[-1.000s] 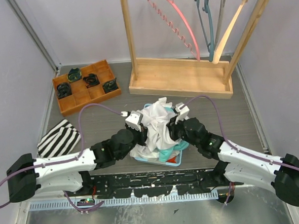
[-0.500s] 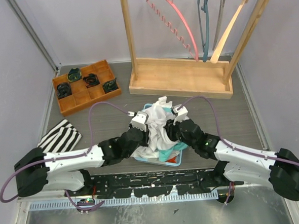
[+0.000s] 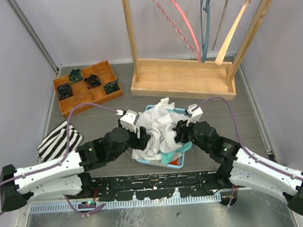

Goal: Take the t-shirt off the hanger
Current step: Place the T-shirt in the bin, then reset both arms

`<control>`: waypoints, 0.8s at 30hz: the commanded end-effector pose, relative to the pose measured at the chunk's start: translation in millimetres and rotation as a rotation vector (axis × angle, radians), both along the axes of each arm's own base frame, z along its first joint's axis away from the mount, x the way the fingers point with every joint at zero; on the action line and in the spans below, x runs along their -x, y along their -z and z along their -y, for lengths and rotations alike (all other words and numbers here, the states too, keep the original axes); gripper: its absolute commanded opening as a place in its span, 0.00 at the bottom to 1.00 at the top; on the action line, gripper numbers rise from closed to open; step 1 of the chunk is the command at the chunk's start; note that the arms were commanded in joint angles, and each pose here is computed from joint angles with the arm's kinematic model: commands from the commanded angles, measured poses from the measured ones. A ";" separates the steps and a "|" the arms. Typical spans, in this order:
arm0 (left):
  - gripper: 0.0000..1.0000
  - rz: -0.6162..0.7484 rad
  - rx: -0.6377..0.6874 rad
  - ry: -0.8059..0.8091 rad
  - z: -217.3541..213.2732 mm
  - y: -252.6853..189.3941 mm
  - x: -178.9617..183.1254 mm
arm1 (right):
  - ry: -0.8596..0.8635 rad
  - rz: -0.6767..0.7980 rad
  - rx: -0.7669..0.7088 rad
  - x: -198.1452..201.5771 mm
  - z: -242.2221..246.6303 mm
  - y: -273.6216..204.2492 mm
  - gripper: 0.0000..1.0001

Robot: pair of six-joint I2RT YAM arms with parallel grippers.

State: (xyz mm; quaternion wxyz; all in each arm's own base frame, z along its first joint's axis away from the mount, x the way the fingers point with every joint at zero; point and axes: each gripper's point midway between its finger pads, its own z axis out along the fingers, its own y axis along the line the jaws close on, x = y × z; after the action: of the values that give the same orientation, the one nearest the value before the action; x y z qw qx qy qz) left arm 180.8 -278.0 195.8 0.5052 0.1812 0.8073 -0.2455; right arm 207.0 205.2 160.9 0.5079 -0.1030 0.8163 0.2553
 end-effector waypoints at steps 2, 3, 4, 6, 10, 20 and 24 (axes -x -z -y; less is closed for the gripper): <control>0.74 0.015 0.038 0.068 -16.7 -28.1 17.2 | 0.013 0.063 -0.022 4.0 12.2 -38.2 0.50; 0.74 0.026 0.063 0.070 -21.7 -36.5 19.5 | 0.017 0.069 -0.026 5.4 15.1 -41.8 0.50; 0.74 0.034 0.078 0.071 -25.9 -41.8 21.2 | 0.022 0.075 -0.031 6.6 18.1 -45.6 0.51; 0.74 0.050 0.095 0.065 -35.8 -48.4 23.3 | 0.034 0.090 -0.036 8.9 24.9 -52.4 0.51; 0.76 0.078 0.116 0.021 -55.4 -54.8 22.7 | 0.073 0.116 -0.062 11.7 38.2 -64.5 0.52; 0.98 0.154 0.205 -0.170 -100.4 -48.1 8.9 | 0.431 0.206 -0.183 5.9 112.9 -89.8 0.88; 0.98 0.170 0.249 -0.229 -111.3 -42.3 5.1 | 0.564 0.184 -0.191 9.0 140.3 -79.0 0.98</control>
State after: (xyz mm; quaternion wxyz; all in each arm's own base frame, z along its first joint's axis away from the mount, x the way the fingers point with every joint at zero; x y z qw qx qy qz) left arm 166.8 -180.7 236.1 0.5898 0.0966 0.7532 -0.2746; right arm 197.1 100.7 234.7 0.6235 0.0640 0.7510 0.2078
